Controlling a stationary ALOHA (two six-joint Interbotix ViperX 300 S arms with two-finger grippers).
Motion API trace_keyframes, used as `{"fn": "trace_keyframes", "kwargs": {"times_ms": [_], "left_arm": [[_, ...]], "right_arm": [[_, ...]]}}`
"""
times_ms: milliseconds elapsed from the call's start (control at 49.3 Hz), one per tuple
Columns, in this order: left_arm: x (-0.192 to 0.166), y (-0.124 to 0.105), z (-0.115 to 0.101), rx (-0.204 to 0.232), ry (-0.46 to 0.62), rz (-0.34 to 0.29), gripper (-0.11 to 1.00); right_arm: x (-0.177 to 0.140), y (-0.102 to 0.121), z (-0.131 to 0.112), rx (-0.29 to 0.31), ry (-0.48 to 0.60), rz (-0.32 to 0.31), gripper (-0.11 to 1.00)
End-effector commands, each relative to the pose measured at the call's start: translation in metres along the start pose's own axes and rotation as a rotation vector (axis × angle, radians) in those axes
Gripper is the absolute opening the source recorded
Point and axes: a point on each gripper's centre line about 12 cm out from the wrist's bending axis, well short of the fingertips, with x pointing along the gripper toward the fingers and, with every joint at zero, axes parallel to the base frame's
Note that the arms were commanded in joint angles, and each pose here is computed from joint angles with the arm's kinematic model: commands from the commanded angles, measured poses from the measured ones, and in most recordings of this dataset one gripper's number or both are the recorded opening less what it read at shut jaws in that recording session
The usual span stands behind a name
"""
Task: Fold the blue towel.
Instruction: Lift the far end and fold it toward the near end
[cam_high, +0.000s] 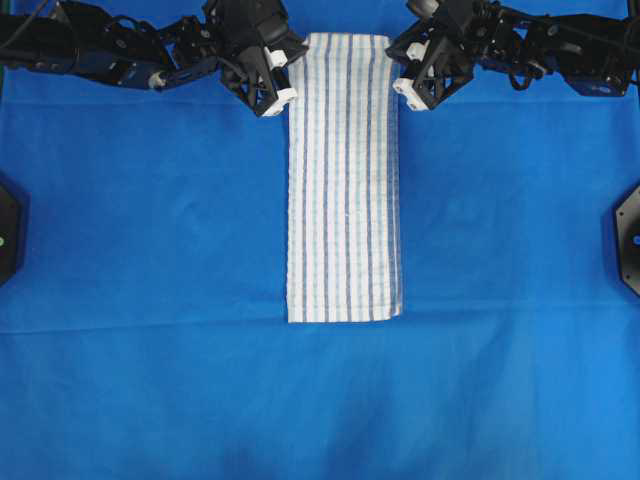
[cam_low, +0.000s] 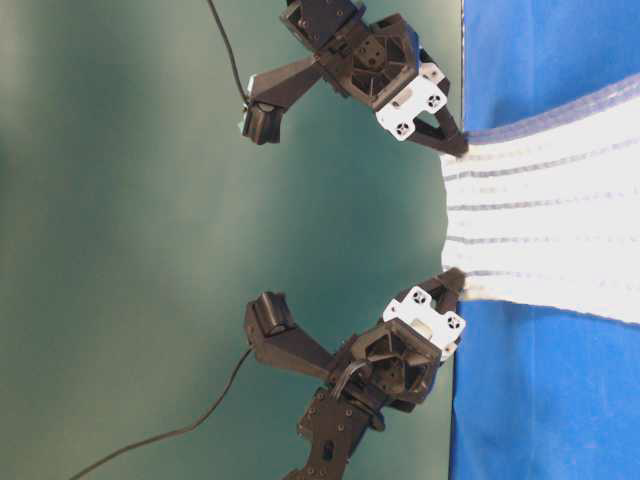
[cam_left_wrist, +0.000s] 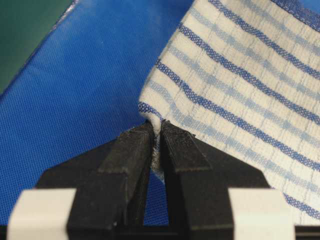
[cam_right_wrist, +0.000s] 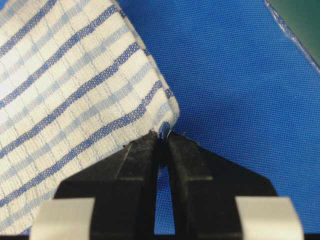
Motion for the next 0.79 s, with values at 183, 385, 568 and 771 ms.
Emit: {"fn": "trace_keyframes", "kwargs": {"times_ms": [183, 385, 568, 771], "left_arm": [[-0.021, -0.032, 0.012, 0.038, -0.033, -0.067, 0.04], [-0.045, -0.076, 0.003, 0.067, -0.021, -0.168, 0.04], [-0.069, -0.118, -0.002, 0.117, -0.024, -0.269, 0.04], [-0.087, -0.166, -0.012, 0.151, -0.004, -0.387, 0.04]], "right_arm": [[-0.027, 0.033, 0.0, -0.009, -0.031, 0.063, 0.07], [-0.051, 0.072, -0.021, -0.049, -0.004, 0.149, 0.07], [-0.067, 0.104, -0.036, -0.072, 0.011, 0.228, 0.07], [-0.079, 0.143, -0.052, -0.114, 0.039, 0.32, 0.07]]}}
